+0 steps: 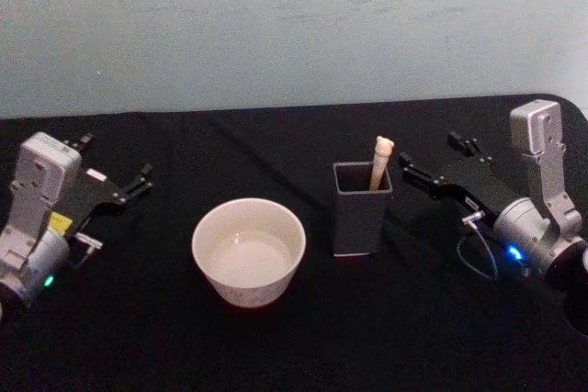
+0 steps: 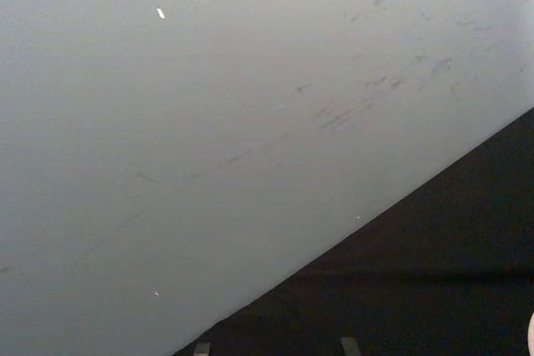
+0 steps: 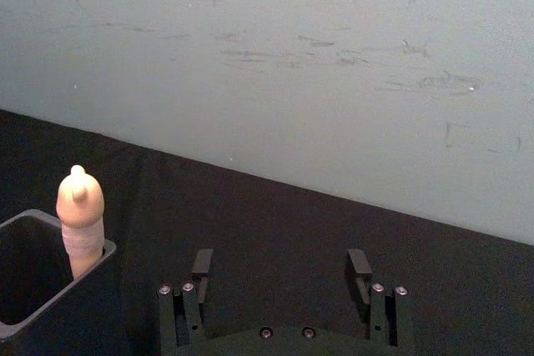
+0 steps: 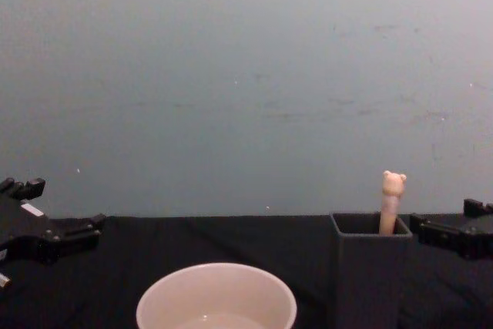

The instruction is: Pick up the stirring spoon with one hand, stir inside the cup, then place it back in its original position.

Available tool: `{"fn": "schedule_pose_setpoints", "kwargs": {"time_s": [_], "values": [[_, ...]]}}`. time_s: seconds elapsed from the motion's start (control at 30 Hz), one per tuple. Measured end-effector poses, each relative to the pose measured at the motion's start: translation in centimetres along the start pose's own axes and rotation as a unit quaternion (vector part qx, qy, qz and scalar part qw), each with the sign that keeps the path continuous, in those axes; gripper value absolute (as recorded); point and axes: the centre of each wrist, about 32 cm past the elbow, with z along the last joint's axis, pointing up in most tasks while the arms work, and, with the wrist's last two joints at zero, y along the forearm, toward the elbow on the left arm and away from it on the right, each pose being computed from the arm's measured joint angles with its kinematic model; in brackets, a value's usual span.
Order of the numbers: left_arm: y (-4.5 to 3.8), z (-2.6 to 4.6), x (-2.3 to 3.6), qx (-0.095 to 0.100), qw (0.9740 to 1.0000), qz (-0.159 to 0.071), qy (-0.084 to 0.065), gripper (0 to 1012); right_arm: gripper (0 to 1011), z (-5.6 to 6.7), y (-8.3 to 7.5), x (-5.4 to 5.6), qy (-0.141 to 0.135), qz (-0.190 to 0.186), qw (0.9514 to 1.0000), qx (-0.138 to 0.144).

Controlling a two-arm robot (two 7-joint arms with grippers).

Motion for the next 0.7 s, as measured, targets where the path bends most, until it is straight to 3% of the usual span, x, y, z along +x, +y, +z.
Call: {"fn": "schedule_pose_setpoints", "kwargs": {"time_s": [0.7], "values": [[0.0,0.0,0.0,0.0,1.0,0.0,0.0,1001,1003,0.02,-0.05,0.01,0.001,-0.001,1.0,0.001]]}}
